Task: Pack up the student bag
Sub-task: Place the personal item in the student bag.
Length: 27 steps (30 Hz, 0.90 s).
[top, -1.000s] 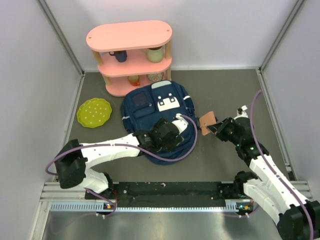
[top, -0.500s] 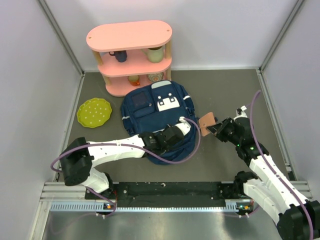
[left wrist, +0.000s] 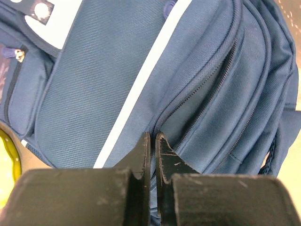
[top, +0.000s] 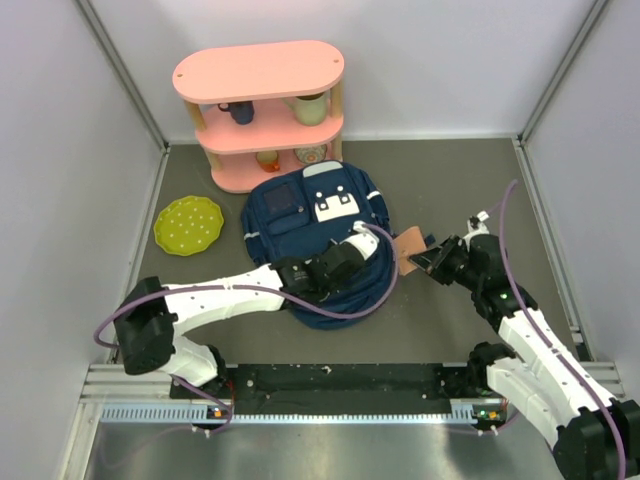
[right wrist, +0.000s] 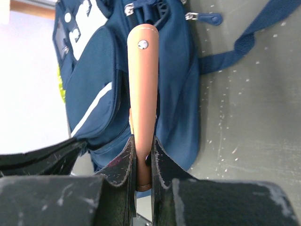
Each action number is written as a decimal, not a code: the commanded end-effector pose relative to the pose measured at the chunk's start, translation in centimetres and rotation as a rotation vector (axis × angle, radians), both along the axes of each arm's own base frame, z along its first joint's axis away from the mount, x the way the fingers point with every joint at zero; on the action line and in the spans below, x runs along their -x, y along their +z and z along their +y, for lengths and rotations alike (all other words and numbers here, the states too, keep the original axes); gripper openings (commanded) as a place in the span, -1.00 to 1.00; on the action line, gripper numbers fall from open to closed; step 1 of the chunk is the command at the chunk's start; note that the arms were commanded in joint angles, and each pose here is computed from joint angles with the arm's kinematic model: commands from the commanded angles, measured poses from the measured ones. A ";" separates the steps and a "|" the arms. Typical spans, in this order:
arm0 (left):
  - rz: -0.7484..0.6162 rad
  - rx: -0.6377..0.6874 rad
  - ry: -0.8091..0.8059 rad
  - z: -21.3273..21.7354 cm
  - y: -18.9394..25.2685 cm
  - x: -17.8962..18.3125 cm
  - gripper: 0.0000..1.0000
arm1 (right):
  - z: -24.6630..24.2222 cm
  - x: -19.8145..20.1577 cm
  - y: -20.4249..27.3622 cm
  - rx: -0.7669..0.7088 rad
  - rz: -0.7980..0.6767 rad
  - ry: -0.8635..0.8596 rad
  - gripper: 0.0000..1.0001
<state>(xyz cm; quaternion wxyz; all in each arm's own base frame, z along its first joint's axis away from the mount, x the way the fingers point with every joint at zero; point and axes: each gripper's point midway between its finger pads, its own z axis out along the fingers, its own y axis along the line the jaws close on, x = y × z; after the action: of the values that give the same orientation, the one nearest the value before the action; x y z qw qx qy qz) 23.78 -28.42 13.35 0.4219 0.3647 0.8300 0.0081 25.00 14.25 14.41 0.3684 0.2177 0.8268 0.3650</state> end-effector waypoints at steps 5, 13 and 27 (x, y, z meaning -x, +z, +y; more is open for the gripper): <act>-0.106 0.255 0.200 1.0 8.4 -3.3 -1.00 | 3.5 1.5 3.2 -0.166 -0.097 0.211 -1.00; -0.114 0.408 0.271 2.3 12.3 -4.6 -1.00 | 6.2 3.2 5.5 -0.255 -0.143 0.439 -1.00; -0.117 0.477 0.205 0.7 14.7 -4.5 -1.00 | 13.5 3.3 7.1 -0.326 -0.093 0.688 -1.00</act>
<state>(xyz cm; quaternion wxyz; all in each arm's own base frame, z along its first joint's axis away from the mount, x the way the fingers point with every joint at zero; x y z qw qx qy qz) 27.21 -26.68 21.90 0.4766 0.2136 0.8500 -0.0696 21.10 25.00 17.32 0.1978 0.0259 0.7978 0.5690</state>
